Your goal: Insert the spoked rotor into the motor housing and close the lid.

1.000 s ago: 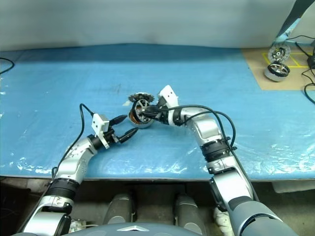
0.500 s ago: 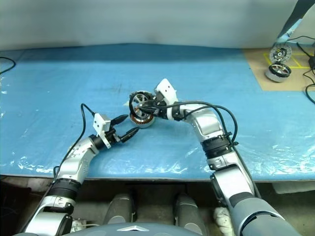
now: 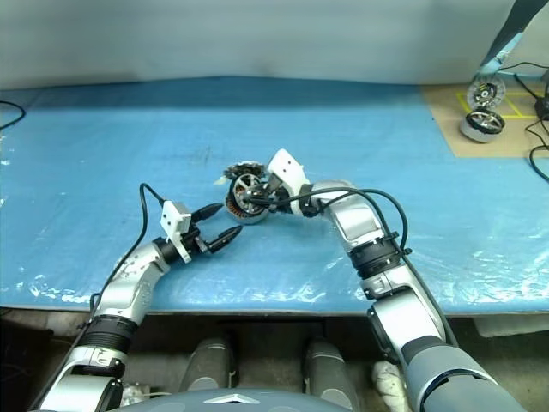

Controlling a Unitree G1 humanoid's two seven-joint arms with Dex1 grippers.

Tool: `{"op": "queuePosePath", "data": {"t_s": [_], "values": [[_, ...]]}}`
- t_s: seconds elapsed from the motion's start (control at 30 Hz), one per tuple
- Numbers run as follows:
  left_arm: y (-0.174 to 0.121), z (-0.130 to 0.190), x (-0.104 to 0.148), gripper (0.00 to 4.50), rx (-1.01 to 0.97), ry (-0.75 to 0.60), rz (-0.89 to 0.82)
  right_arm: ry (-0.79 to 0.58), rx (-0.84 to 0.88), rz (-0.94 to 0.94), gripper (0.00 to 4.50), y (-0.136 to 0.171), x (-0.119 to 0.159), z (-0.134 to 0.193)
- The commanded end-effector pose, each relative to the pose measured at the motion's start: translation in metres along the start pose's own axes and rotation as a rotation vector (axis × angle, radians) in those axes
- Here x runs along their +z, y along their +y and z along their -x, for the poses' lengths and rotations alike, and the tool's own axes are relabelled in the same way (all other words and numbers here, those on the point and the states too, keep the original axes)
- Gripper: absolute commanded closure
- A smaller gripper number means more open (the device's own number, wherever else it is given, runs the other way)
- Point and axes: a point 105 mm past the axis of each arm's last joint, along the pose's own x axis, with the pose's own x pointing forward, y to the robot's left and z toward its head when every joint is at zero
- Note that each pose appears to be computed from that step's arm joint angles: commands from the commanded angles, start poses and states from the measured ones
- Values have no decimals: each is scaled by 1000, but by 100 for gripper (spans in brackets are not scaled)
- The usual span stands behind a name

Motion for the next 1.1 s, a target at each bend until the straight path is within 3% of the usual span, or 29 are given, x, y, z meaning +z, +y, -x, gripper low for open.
{"op": "queuePosePath", "data": {"t_s": [0.03,0.2,0.23,0.37,0.7,0.8,1.03,1.1], "values": [[1,-2,9,0,-6,-22,-25,29,8,20,322,2,-6,1],[1,-5,11,0,-8,-25,-26,47,20,46,322,5,-8,-1],[1,-5,11,0,-9,-25,-26,49,19,49,257,5,-9,-2],[3,-5,9,0,-5,-24,-22,47,-8,36,137,1,-6,-3],[2,-1,5,0,0,-24,-17,-113,19,-71,137,-2,24,10],[-2,0,6,0,-4,-30,-21,-131,5,-89,196,-2,26,8],[-2,-1,9,0,2,-33,-23,-88,-13,-106,440,5,11,-11],[0,-1,8,0,5,-32,-22,-83,-82,-119,446,-3,9,-18]]}}
